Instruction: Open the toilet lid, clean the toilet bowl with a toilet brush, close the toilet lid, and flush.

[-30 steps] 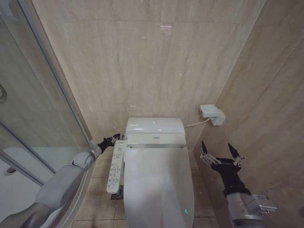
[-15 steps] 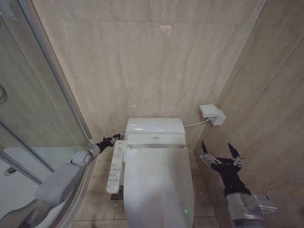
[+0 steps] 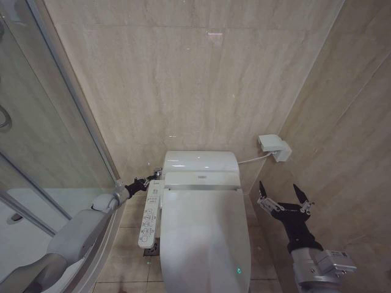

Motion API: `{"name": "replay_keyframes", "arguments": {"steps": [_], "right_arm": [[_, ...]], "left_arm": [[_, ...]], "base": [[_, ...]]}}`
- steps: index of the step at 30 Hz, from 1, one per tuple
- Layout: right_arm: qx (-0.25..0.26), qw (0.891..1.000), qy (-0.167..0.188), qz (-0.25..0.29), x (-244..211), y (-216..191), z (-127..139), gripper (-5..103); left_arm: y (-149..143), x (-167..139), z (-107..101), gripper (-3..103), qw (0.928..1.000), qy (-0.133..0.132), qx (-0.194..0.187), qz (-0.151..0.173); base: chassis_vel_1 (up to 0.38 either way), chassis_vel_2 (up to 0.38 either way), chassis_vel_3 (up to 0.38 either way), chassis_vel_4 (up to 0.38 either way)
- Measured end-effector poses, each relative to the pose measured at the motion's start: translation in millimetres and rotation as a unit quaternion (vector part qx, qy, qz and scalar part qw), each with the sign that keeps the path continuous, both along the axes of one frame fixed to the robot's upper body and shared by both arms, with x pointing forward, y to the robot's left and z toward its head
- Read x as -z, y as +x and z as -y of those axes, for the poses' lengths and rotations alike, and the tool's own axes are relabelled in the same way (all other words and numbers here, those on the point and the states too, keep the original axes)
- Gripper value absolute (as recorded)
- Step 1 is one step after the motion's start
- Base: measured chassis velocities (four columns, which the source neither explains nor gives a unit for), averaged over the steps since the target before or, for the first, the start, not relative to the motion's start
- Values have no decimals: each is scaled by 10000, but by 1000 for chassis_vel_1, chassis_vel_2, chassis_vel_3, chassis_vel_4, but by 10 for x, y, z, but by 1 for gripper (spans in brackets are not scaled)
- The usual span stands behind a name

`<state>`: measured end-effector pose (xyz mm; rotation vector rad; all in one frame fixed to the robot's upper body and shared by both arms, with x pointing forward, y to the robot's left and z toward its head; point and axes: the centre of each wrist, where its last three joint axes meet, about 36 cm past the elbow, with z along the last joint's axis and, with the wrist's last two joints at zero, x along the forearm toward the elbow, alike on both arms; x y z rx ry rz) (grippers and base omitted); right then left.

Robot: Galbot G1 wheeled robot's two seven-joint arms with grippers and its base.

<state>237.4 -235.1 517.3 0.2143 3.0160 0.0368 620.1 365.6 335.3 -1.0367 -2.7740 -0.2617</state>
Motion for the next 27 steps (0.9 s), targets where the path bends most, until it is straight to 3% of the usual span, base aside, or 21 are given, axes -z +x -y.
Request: {"name": "replay_keyframes", "arguments": {"steps": [18, 27], "right_arm": [[0, 10000, 0, 0, 0, 0, 0, 100], [0, 10000, 0, 0, 0, 0, 0, 100]], "left_arm": [[194, 7, 137, 0, 9995, -123, 262, 82], [230, -55, 51, 0, 9988, -106, 466, 93]], "base": [[0, 0, 0, 0], [0, 0, 0, 0]]}}
